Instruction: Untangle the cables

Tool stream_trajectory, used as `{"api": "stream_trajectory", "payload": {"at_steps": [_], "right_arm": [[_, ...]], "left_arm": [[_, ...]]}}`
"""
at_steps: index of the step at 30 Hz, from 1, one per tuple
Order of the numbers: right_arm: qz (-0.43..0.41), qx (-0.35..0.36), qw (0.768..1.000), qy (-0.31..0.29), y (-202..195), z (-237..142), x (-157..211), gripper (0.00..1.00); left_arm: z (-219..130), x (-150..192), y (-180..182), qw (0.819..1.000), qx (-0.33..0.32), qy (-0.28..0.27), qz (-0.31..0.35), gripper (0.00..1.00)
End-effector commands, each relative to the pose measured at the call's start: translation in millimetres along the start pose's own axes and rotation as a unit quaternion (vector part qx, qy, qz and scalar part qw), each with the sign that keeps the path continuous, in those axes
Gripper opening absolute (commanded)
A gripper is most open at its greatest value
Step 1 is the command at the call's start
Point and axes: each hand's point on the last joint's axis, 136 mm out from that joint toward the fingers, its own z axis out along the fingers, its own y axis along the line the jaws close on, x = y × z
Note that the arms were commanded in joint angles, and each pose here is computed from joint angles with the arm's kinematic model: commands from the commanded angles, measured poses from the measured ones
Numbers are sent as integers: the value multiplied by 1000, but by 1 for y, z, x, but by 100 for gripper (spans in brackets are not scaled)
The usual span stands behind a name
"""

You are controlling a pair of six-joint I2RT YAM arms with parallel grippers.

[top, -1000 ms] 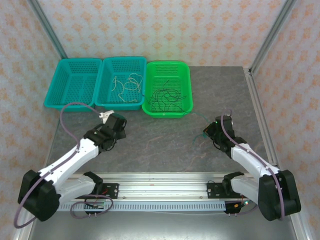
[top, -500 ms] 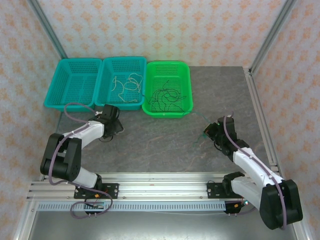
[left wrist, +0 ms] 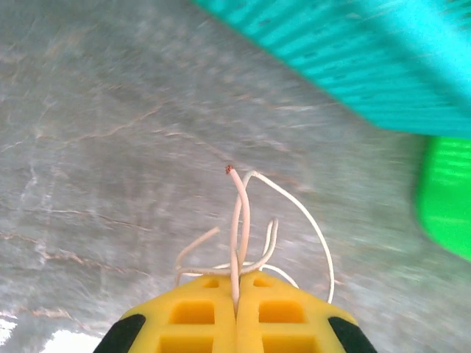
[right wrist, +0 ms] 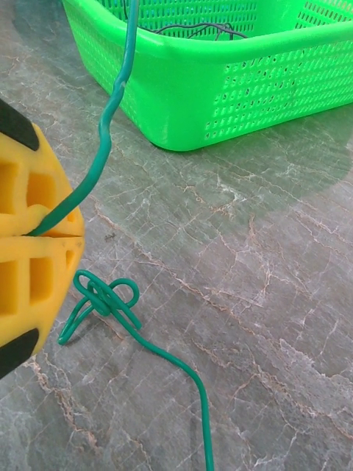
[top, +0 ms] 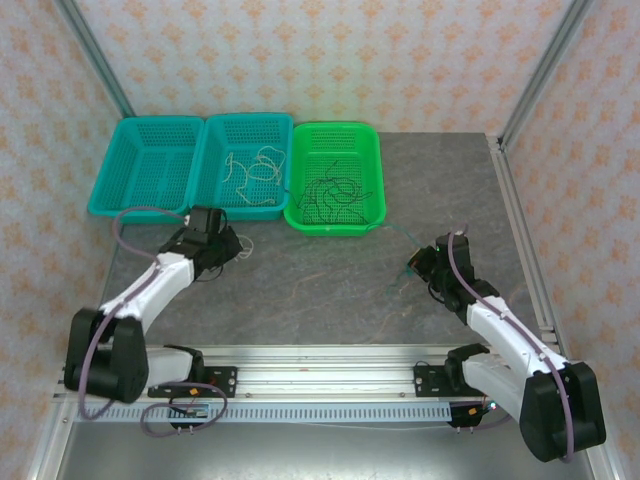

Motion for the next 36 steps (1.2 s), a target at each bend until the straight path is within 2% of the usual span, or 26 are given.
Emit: {"api": "stream_trajectory", "payload": {"at_steps": [1, 4, 7, 9, 15, 16, 17, 18, 19, 21, 23, 27, 29, 32, 36], "right_arm": [[-8, -6, 1000, -3, 8, -4, -4, 0], [-8, -9, 1000, -7, 10, -3, -6, 0], [-8, -10, 1000, -6, 12, -2, -7, 0], [-8, -14, 1000, -3, 14, -3, -6, 0], [-26, -39, 999, 21, 29, -15, -1, 0], [-35, -44, 998, 23, 32, -19, -1, 0], [-43, -45, 998, 25, 34, -23, -1, 0], [-49, -47, 997, 25, 35, -29, -1, 0], [-53, -50, 997, 24, 36, -33, -1, 0], [-45, -70, 996, 21, 44, -43, -3, 0], [-28, -112, 993, 25, 62, -52, -3, 0], [-6, -177, 984, 29, 101, -68, -11, 0], [1, -195, 980, 34, 117, -70, -14, 0], [11, -215, 975, 51, 141, -71, -17, 0], [26, -227, 971, 70, 165, -68, -19, 0]], "left_arm": [[-53, -23, -37, 997, 72, -32, 9, 0], [-95, -65, -65, 990, 94, -100, 33, 0], [-105, -109, -87, 984, 83, -148, 53, 0], [-92, -134, -104, 982, 87, -159, 55, 0], [-15, -199, -138, 985, 68, -156, 42, 0], [-3, -207, -141, 986, 62, -152, 41, 9], [4, -212, -143, 986, 60, -149, 38, 27], [11, -217, -146, 987, 63, -144, 38, 51], [15, -220, -149, 987, 70, -138, 38, 71], [16, -218, -156, 987, 86, -128, 36, 87], [6, -212, -161, 985, 112, -125, 32, 93], [-36, -187, -176, 975, 182, -123, 23, 99], [-59, -164, -189, 971, 208, -115, 41, 100], [-96, -117, -214, 960, 240, -97, 107, 100], [-138, -49, -246, 924, 308, -86, 210, 100]]}}
